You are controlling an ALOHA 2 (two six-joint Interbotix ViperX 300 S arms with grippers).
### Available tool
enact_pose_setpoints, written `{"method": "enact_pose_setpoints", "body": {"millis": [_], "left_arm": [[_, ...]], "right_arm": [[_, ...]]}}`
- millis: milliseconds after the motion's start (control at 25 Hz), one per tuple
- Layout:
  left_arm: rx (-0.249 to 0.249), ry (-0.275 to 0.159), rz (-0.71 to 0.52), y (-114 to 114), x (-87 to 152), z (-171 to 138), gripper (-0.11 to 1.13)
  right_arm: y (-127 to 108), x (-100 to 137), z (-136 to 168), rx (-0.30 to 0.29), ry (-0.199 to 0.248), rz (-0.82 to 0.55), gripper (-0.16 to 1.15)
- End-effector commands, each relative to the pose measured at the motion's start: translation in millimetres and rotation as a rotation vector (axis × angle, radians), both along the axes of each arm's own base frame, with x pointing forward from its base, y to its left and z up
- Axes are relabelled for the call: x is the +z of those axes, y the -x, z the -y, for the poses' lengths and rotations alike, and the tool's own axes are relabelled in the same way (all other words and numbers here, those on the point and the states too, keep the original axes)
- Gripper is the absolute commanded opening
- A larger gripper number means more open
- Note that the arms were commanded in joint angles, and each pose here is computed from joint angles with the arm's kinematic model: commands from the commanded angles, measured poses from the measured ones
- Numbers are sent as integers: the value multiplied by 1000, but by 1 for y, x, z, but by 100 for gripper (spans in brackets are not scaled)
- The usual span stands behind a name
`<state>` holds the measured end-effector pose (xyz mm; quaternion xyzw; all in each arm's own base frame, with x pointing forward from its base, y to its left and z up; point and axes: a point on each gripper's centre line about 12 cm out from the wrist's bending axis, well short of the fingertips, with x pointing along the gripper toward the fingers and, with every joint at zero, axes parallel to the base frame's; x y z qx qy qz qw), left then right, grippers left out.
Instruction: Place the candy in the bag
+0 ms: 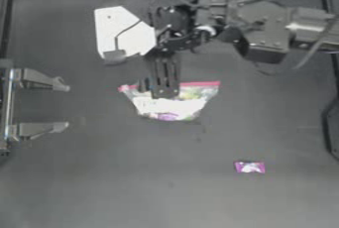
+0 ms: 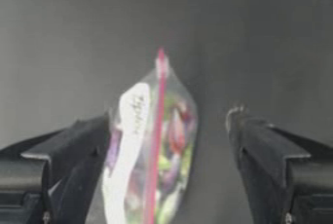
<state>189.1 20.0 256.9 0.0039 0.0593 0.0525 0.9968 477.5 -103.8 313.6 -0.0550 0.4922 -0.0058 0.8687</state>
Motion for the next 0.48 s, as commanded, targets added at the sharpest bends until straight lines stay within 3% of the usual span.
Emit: {"method": "enact_pose_setpoints", "body": {"millis": [40,480], "left_arm": [[4,4,-7,-4,1,-1,100],[4,4,-6,-3,1,-1,100]], "right_arm": [[-7,17,0,8,-2,42,98],[-24,-5,-2,14,-23,-28,98]]}}
